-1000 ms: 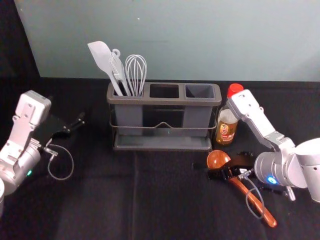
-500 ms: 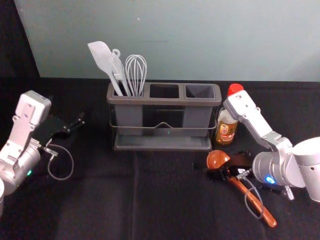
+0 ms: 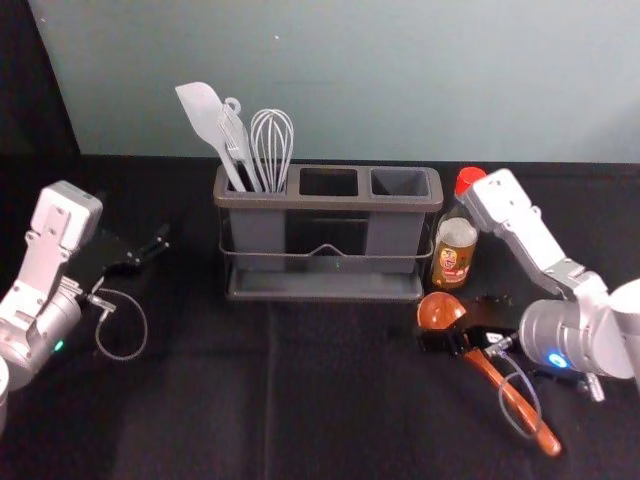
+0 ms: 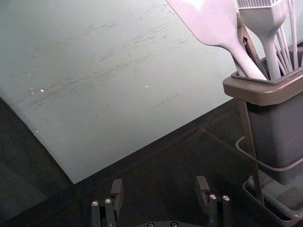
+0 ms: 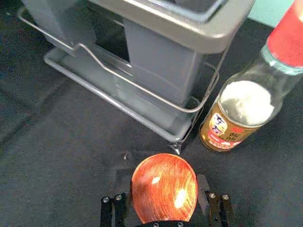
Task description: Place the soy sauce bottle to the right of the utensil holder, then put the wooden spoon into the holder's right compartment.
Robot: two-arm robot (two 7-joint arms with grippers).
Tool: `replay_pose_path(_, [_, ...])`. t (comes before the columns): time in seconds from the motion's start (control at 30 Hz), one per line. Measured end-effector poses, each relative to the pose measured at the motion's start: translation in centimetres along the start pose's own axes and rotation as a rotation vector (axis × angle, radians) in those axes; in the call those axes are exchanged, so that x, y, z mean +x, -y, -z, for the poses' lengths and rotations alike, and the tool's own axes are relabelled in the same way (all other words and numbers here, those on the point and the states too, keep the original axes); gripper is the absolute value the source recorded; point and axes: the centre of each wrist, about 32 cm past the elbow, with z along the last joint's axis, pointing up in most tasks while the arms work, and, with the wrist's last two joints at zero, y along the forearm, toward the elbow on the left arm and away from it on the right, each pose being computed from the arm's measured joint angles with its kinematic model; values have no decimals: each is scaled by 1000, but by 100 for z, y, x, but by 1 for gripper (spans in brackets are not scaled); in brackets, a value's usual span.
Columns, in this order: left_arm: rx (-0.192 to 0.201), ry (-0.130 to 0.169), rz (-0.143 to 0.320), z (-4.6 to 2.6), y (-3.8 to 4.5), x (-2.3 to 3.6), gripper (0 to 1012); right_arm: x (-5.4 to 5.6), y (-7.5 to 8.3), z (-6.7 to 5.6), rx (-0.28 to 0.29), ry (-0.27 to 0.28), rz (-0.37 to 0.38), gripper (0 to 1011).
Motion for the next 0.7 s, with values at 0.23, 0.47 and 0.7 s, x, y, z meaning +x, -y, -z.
replay_pose_path(0.23, [0, 0, 0, 0, 0, 0, 1005, -64, 255, 84, 80, 22, -24, 836])
replay_pose_path(0.47, [0, 0, 0, 0, 0, 0, 1005, -117, 411, 266, 236, 36, -30, 837])
replay_pose_path(0.7, [0, 0, 0, 0, 0, 0, 1005, -181, 357, 593, 508, 71, 35, 837])
